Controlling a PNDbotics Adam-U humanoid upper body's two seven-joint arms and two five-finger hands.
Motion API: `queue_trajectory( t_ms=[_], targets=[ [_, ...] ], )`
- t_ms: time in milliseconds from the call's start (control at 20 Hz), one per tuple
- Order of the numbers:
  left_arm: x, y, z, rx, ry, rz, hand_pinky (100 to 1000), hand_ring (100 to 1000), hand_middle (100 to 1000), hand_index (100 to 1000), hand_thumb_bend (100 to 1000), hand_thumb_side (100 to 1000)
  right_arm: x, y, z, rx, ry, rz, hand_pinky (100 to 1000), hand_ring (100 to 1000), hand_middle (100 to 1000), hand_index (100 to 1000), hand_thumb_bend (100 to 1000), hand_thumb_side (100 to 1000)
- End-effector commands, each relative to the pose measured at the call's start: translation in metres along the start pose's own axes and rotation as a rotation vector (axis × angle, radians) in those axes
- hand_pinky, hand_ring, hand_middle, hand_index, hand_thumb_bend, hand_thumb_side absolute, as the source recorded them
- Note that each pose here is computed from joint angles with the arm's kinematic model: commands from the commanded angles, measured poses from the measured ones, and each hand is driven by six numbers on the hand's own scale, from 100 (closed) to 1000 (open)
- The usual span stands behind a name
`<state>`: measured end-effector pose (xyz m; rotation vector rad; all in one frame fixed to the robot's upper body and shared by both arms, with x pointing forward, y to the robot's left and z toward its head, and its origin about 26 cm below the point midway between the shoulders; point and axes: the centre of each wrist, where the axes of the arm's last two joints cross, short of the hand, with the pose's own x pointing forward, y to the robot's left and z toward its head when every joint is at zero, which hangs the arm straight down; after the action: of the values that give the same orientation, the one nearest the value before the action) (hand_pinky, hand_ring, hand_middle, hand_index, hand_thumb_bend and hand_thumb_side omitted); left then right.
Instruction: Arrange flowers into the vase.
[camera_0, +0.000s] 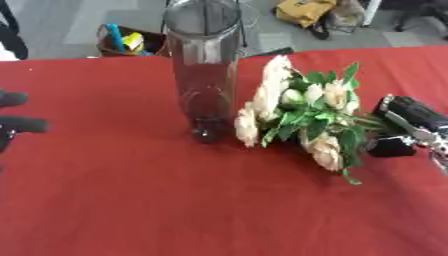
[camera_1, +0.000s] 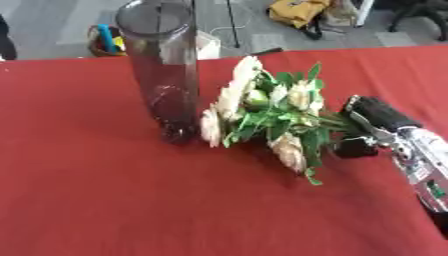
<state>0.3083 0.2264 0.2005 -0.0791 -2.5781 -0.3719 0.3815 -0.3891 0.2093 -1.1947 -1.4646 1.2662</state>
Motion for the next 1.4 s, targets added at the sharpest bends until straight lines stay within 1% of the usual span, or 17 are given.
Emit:
queue_trajectory(
  t_ms=[50,100,200,300,450,750,800,950,1150,1400],
  targets=[
    [0.006,-0.002,-0.005,-0.017,-0.028,-0.002,721,611,728,853,107,1000,-0.001,-0.016,-0.001,-0.074,0.002,0.027,123,199,100,100,253,506],
    [0.006,-0.002,-0.005,-0.018,-0.027,-0.002,720,608,725,853,107,1000,-0.001,-0.016,-0.001,-0.097,0.003,0.026,100,167,100,100,263,521],
    [0.006,-0.002,-0.005,-0.018,-0.027,-0.002,721,604,725,852,107,1000,-0.001,-0.016,-0.002,-0.153,0.007,0.022,100,138,100,100,323,551],
    [0.006,-0.002,-0.005,-0.019,-0.027,-0.002,721,603,725,852,106,1000,-0.002,-0.015,-0.002,-0.205,0.014,0.011,100,116,100,100,344,570],
    [0.005,-0.003,-0.005,-0.019,-0.025,-0.002,721,602,726,852,106,1000,-0.002,-0.013,-0.003,-0.256,0.016,-0.005,100,100,100,100,337,555],
    [0.005,-0.003,-0.005,-0.022,-0.024,-0.002,721,600,726,851,106,1000,-0.001,-0.014,-0.004,-0.347,-0.001,-0.055,100,100,100,100,314,531],
    [0.005,-0.003,-0.005,-0.022,-0.024,-0.002,721,599,726,851,106,1000,0.0,-0.015,-0.005,-0.374,-0.003,-0.072,100,100,100,100,290,530],
    [0.005,-0.003,-0.005,-0.024,-0.023,-0.002,721,598,727,851,105,1000,0.003,-0.019,-0.006,-0.441,-0.014,-0.111,100,100,100,100,270,544],
    [0.005,-0.003,-0.005,-0.026,-0.021,-0.002,721,597,727,851,105,1000,0.01,-0.026,-0.008,-0.525,-0.043,-0.167,100,100,100,100,268,560],
    [0.005,-0.003,-0.005,-0.03,-0.02,-0.002,722,596,728,851,105,1000,0.016,-0.035,-0.012,-0.583,-0.055,-0.26,100,100,100,100,278,552]
  ],
)
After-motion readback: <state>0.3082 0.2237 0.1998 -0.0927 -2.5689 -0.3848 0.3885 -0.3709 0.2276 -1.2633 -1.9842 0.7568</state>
